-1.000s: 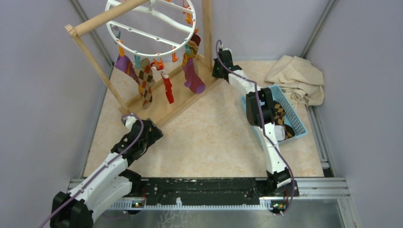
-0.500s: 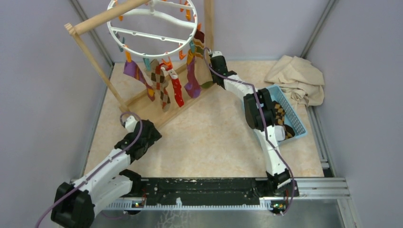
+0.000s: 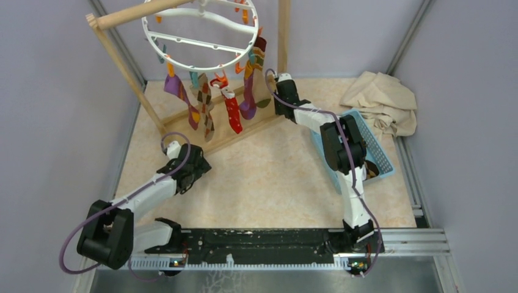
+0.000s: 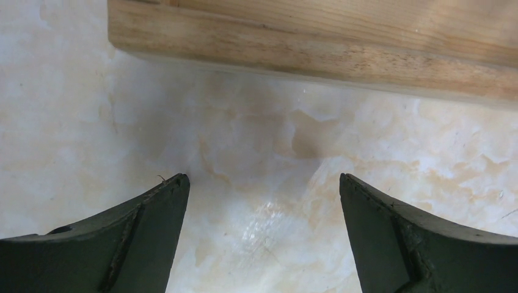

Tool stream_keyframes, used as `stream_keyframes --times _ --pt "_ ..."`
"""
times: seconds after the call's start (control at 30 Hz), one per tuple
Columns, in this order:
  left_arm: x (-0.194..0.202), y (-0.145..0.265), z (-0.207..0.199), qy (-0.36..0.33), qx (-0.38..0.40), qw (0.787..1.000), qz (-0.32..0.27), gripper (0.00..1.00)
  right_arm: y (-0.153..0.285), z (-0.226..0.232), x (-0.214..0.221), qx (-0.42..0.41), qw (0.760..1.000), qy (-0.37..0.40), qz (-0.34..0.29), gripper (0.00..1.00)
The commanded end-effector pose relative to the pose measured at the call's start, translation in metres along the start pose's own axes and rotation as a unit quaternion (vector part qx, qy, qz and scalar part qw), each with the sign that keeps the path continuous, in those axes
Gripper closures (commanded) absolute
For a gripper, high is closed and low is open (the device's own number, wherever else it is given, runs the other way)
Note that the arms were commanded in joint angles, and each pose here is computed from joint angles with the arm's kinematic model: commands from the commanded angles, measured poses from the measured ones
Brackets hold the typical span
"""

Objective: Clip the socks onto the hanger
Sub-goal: Move the clothesline to the center of the board.

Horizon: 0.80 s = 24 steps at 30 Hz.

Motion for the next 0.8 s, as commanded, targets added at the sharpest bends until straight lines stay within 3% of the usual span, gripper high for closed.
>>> stream_keyframes --times 0.0,0.53,0.77 --pt "-0.014 -0.006 -0.009 0.006 0.022 1.0 -0.001 0.02 0.021 -0.017 0.079 0.023 0.988 0.001 0.151 1.0" --pt "-0.046 -0.03 -0.009 0.012 0.022 1.0 0.005 0.02 0.063 -0.001 0.116 -0.014 0.985 -0.005 0.174 1.0" --pt "-0.052 -0.022 -0.012 0.026 0.049 0.998 -0.015 0.02 0.082 0.009 0.122 -0.023 0.985 0.001 0.171 1.0"
Point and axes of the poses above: each gripper's point midway between its finger pads, its own y axis back along the fingers, its own z axis along the line the jaws close on, x = y × z, the point moved 7 cm from there along y, back along the fingers, and after that the axes turned 3 degrees about -y, right-handed, at the moved point
